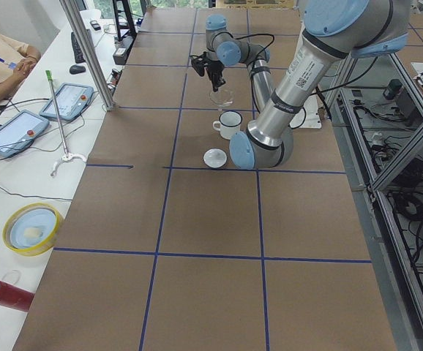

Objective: Remove funnel from cup
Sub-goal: 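Grasp the clear funnel with the left gripper and lift it out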

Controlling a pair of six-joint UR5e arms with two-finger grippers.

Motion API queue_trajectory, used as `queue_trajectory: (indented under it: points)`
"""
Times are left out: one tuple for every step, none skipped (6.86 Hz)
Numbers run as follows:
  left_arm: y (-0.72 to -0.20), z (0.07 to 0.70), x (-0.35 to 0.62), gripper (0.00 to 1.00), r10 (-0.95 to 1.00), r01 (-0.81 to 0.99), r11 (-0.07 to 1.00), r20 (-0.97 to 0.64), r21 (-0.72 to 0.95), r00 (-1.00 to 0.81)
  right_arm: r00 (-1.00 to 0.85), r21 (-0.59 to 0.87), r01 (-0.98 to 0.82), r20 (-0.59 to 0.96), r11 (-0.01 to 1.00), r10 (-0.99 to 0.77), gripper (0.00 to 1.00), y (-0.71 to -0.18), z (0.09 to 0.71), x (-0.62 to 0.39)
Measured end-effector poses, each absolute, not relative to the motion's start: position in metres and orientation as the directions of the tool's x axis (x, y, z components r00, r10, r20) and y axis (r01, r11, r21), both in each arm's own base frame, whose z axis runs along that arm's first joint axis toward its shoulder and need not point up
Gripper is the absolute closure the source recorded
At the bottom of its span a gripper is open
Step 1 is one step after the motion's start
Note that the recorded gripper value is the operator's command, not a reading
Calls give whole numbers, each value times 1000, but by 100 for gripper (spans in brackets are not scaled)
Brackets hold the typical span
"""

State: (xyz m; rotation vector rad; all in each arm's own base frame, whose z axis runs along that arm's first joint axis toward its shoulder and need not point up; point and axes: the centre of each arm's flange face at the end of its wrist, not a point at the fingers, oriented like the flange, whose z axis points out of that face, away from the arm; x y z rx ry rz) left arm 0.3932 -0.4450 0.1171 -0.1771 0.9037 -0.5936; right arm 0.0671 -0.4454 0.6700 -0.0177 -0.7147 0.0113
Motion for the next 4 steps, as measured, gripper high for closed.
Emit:
queue_trajectory:
  points:
    - [-467,123,367,100,-542,435,828,-698,-352,467,755,-20,-4,655,1000,16,0,-445,670,67]
    - [-489,133,349,100,-524,449,836,-702,-315,482,755,-20,-4,655,1000,16,0,-445,670,67]
    - [-517,149,337,100,-506,460,843,-702,-279,502,755,-20,-4,655,1000,16,0,-445,670,67]
    - [-550,166,329,100,-492,474,844,-713,-250,500,755,-20,-4,655,1000,16,0,-445,670,67]
